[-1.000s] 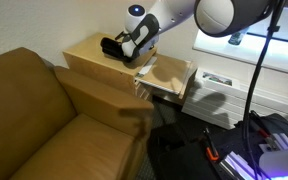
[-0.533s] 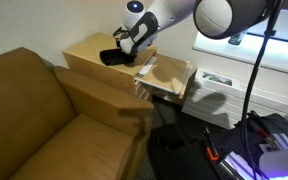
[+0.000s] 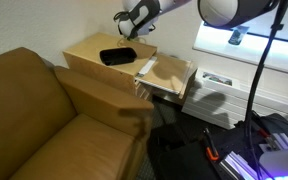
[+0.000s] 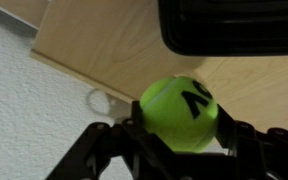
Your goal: Remove the ball from the box and put it on the sliding tray
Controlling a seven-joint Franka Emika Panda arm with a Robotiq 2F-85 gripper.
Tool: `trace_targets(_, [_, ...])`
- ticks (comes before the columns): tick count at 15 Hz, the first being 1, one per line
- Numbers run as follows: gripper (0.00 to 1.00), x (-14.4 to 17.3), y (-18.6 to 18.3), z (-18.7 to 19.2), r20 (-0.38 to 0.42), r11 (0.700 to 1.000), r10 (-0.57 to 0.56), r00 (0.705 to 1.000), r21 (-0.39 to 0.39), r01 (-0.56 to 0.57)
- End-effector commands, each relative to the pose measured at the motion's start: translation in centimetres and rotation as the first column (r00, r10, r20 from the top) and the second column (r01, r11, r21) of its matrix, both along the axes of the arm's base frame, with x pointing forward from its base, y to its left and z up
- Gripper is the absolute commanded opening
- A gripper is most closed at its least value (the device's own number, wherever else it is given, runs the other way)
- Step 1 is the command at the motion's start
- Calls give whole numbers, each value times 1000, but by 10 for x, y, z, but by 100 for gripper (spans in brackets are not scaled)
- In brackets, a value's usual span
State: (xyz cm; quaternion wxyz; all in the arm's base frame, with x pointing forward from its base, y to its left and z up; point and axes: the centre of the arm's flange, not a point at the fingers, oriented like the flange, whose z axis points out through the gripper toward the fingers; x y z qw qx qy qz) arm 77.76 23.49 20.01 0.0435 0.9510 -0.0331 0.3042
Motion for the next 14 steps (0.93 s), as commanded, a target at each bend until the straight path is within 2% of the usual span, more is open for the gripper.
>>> trace_targets(1, [44,-10,-27,90,-161,994,-112,980,-27,109])
trace_targets(3, [44,-21,-49,130,-230,981,-194,954,-54,186])
trace_targets(6, [44,-54,-97,167,-327,950,-310,892,-71,304])
trace_targets(8, [44,-84,-128,165,-388,925,-369,845,-64,374])
trace_targets(10, [44,-97,-151,165,-445,892,-419,791,-39,450])
trace_targets(14, [44,-122,-203,157,-527,796,-517,675,-5,605])
